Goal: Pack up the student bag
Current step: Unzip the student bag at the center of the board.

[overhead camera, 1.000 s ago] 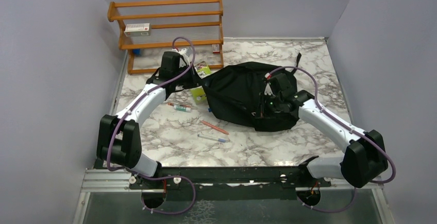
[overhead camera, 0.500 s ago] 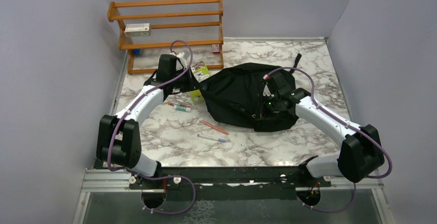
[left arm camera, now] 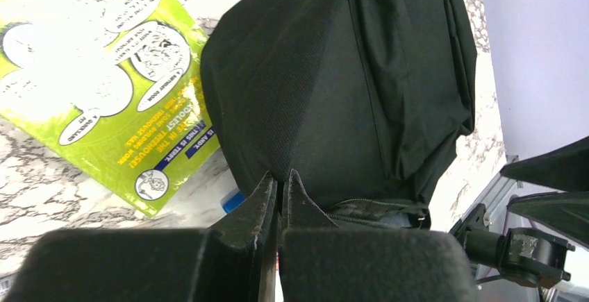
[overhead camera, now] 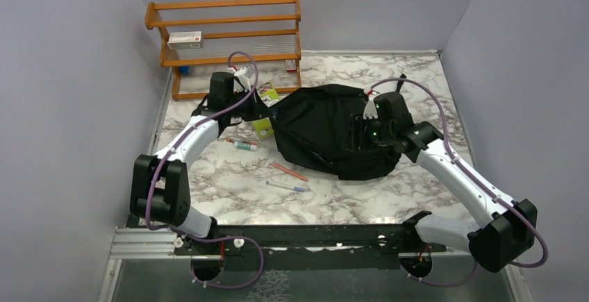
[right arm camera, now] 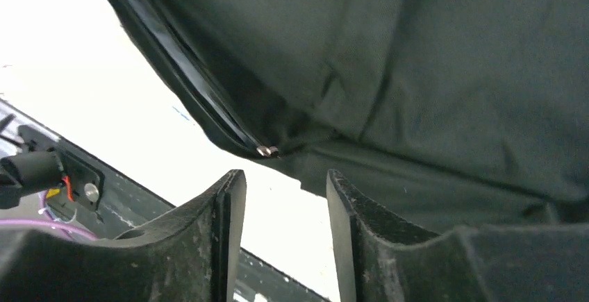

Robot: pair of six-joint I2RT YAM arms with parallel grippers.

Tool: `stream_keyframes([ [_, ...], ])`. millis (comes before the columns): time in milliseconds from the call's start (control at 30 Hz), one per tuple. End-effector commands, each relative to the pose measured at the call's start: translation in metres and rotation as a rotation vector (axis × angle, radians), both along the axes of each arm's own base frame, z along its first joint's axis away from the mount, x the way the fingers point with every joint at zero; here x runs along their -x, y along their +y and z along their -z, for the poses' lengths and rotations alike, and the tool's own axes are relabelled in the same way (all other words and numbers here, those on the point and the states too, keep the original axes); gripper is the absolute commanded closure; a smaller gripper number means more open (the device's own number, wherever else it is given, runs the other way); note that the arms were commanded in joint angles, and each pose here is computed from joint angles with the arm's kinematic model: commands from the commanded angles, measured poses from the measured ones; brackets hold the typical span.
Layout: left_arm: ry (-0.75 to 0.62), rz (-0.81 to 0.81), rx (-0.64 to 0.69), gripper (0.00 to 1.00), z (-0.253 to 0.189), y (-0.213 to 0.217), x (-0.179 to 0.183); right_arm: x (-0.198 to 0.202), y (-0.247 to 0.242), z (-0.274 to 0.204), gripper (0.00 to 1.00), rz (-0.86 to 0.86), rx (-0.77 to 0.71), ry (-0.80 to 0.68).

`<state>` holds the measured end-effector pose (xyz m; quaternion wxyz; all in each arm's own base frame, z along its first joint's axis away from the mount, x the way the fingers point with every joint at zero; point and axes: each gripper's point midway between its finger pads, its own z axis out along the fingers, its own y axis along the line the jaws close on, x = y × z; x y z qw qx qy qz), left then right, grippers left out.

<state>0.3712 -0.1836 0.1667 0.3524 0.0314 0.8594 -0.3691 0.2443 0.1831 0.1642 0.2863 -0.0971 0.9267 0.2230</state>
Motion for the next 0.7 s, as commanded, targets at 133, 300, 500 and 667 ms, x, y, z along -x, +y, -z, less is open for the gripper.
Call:
stream_keyframes([
  [133,-0.033,0.073,-0.029,1.0,0.007,-0.021,0.023,-0.036,0.059,-0.027,0.46,-0.216,-0.196,-0.172],
  [300,0.028,0.026,-0.062,1.0,0.031,-0.015,0.041,-0.046,0.098,-0.021,0.41,-0.297,-0.177,-0.2],
  [500,0.078,-0.043,-0.109,1.0,0.049,-0.002,0.046,-0.045,0.146,-0.002,0.39,-0.356,-0.142,-0.185],
  [667,0.093,-0.036,-0.11,1.0,0.053,-0.004,0.046,-0.04,0.178,0.02,0.38,-0.385,-0.107,-0.176],
])
